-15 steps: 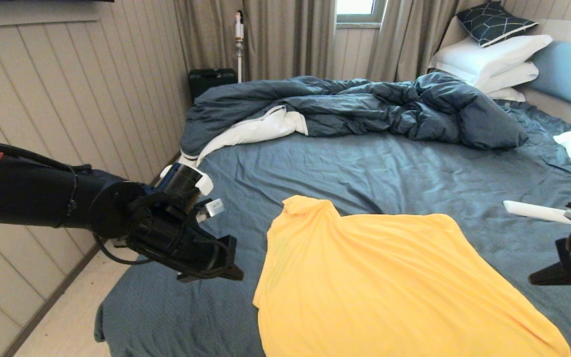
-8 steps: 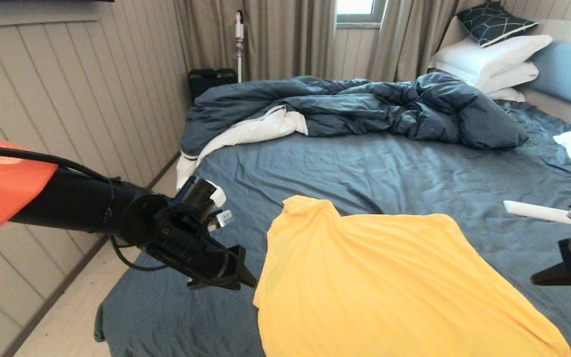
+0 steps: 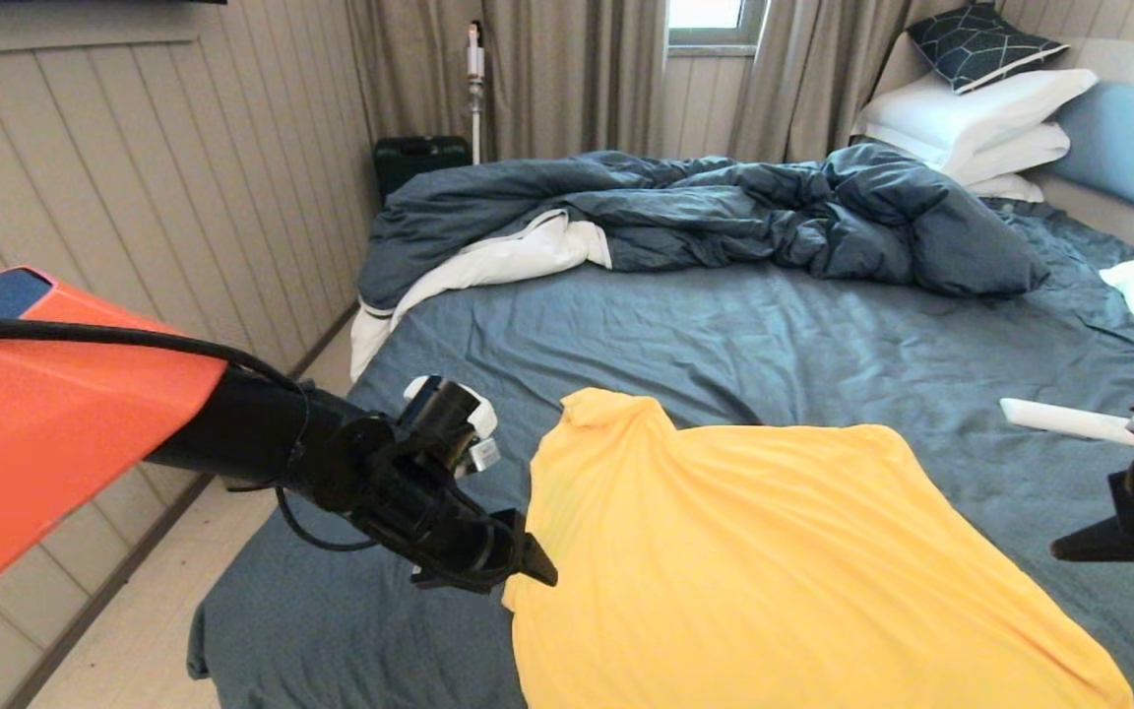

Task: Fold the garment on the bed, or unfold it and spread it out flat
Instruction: Fold the yellow T-shirt

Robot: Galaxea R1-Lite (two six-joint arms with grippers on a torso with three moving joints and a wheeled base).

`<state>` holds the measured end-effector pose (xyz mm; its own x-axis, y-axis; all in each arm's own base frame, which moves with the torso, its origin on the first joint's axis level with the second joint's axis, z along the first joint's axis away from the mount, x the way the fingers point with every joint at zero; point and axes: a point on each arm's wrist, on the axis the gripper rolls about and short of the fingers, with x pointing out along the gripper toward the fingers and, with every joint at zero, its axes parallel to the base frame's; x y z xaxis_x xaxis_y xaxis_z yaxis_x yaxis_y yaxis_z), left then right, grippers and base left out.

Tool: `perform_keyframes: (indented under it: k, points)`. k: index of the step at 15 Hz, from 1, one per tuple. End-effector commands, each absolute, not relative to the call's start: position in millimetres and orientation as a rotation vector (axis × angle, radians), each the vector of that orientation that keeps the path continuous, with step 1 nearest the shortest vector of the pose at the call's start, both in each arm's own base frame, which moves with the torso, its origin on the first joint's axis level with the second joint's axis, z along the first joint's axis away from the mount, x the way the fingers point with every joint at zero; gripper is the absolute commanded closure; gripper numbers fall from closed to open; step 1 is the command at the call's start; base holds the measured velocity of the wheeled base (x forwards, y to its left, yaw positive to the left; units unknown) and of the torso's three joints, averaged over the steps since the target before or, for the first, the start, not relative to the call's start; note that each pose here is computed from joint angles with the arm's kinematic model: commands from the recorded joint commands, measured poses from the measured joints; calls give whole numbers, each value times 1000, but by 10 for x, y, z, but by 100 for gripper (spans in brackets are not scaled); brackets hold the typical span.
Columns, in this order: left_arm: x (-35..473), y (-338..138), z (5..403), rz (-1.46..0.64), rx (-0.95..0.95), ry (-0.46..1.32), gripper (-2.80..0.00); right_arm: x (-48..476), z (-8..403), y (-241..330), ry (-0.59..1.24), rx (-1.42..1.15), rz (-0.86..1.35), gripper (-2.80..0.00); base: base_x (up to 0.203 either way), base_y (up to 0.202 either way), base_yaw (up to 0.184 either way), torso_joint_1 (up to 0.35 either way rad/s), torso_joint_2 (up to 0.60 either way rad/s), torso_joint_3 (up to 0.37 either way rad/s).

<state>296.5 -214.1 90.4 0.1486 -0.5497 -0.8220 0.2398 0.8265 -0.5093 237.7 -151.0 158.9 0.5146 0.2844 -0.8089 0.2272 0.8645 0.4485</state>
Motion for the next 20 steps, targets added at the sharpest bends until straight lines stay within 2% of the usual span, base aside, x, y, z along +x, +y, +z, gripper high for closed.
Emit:
perform_keyframes:
  k: [1,9,18,19,20]
  points:
    - [3006,-2190,833,-573,-281,1313,-280,2403,1564,-1531,1050,556,40,0,0,0,0,0,0,0]
    - [3065,-2220,642,-483,-229,1305,-280,2432,1541,-1556,1053,561,39,0,0,0,0,0,0,0]
    - [3027,-2507,620,-501,-243,1306,-280,2445,1495,-1616,1044,571,31,0,0,0,0,0,0,0]
    - [3023,-2512,620,-503,-242,1307,0,2447,1496,-1620,1041,571,32,0,0,0,0,0,0,0]
    - [3022,-2511,619,-503,-240,1308,0,2441,1492,-1632,1040,574,28,0,0,0,0,0,0,0]
